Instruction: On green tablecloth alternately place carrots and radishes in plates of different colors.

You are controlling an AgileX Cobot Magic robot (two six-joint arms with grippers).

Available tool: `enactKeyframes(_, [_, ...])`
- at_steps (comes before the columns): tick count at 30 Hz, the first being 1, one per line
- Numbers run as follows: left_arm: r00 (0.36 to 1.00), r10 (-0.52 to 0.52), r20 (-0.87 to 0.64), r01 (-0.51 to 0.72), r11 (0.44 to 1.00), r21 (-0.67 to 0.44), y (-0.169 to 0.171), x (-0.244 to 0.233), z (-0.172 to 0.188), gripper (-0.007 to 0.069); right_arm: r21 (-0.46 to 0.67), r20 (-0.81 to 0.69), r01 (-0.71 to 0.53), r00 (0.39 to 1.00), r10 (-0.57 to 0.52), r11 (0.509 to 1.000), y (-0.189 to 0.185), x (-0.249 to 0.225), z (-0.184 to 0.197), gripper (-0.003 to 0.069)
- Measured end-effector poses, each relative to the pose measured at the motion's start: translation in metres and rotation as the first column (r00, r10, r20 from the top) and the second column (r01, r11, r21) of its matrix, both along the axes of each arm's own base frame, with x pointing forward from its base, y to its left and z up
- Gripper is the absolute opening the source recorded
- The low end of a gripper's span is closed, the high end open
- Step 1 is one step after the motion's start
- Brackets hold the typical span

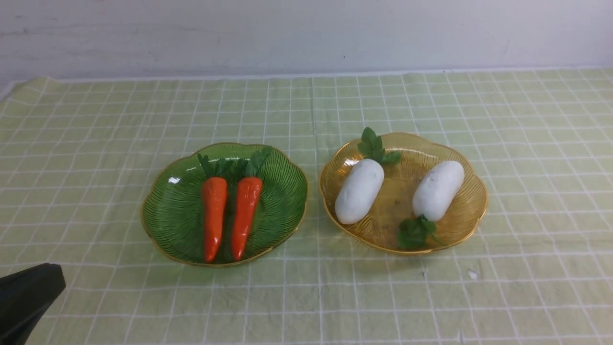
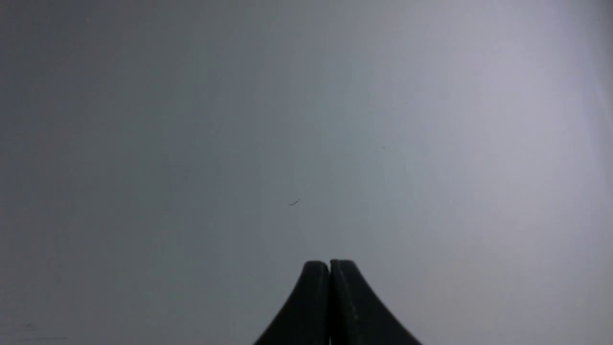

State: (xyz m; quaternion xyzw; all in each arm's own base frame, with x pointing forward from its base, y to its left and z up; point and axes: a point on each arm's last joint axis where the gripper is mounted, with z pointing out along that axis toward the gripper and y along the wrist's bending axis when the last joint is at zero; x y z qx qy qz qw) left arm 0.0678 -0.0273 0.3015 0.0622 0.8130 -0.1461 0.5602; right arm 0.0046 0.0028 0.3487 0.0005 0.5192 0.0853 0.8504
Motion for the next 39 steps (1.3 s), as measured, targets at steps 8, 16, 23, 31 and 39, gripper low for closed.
enactKeyframes(8, [1.000,-0.001,0.001,0.001,1.000,-0.004,0.000,0.000,0.000,-0.0008,0.000,0.000,0.000,1.000,0.000,1.000,0.000,0.000,0.000,-0.0014])
enactKeyframes(16, [1.000,-0.007,0.008,0.006,0.999,0.038,0.001,0.000,-0.001,-0.0008,0.000,0.000,0.000,1.000,0.000,1.000,0.000,0.000,0.000,-0.0014])
enactKeyframes(23, [0.992,0.093,0.086,-0.108,0.976,0.191,0.015,-0.003,-0.043,-0.0008,0.000,0.000,0.000,1.000,0.000,1.000,0.000,0.000,0.000,-0.0014])
enactKeyframes(31, [0.979,0.172,0.106,-0.194,0.947,0.254,0.025,-0.016,-0.125,-0.0008,-0.001,-0.001,0.000,1.000,0.000,1.000,0.000,0.000,0.000,-0.0014])
enactKeyframes(39, [0.978,0.187,0.091,-0.204,0.950,0.236,0.025,-0.016,-0.131,-0.0008,0.000,0.001,0.000,1.000,0.000,1.000,0.000,0.000,0.000,-0.0014])
